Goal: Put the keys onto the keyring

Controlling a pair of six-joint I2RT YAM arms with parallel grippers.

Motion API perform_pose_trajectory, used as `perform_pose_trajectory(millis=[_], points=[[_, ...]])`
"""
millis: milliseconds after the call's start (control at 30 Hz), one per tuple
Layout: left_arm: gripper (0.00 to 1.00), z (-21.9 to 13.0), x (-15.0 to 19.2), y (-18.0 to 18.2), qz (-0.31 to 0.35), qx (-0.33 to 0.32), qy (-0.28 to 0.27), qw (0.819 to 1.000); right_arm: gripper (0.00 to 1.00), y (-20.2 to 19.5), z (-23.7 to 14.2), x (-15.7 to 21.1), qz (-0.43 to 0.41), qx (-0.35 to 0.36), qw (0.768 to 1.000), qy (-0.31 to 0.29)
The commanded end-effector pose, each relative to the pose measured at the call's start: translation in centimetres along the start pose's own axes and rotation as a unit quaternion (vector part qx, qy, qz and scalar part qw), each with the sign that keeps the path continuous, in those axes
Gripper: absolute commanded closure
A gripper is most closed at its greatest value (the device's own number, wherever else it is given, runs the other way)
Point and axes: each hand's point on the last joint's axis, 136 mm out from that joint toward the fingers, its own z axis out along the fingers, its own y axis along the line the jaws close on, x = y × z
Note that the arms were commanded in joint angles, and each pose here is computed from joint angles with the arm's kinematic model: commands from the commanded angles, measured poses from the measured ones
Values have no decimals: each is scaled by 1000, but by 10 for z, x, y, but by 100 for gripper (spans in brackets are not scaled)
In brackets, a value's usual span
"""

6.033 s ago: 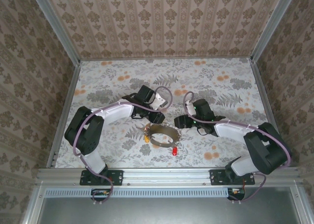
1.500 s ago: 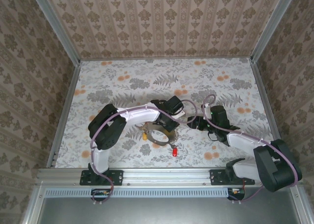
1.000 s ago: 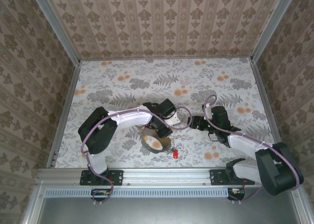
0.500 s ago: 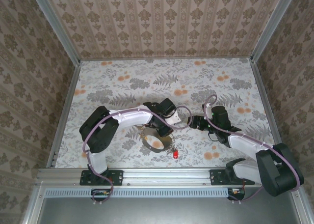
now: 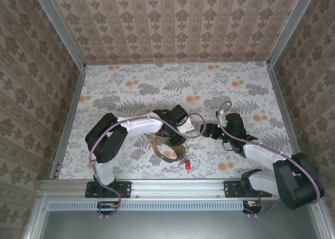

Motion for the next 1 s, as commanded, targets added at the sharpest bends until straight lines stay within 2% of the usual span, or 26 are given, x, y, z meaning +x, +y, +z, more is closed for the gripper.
perform_pose_trajectory(millis=[0,133,267,333,467,567,667,800,967], points=[[100,-25,-6,-3,21,4,-29,999,33,8,-4,-8,-12,-15,1000,-12],[100,-66,-14,-8,59,3,-75,995,36,36,-11,-15,-48,-66,996,-27],[100,-119,-22,-39,119,34,-151,981,41,77,-24,-20,-116,-124,984,-44],[100,-144,-23,-58,150,52,-188,969,45,107,-34,-20,-157,-174,971,-56],[100,-182,-18,-77,186,55,-226,955,51,171,-67,-14,-250,-276,925,-83],[100,-200,-15,-87,204,59,-242,947,59,200,-88,-8,-304,-316,894,-98],[100,-213,-11,-94,215,57,-251,942,67,214,-102,-13,-326,-327,880,-115],[100,-229,-8,-101,227,52,-272,934,69,230,-115,-17,-344,-346,864,-127],[100,-239,-4,-108,238,49,-289,926,72,252,-117,-9,-369,-365,848,-111]])
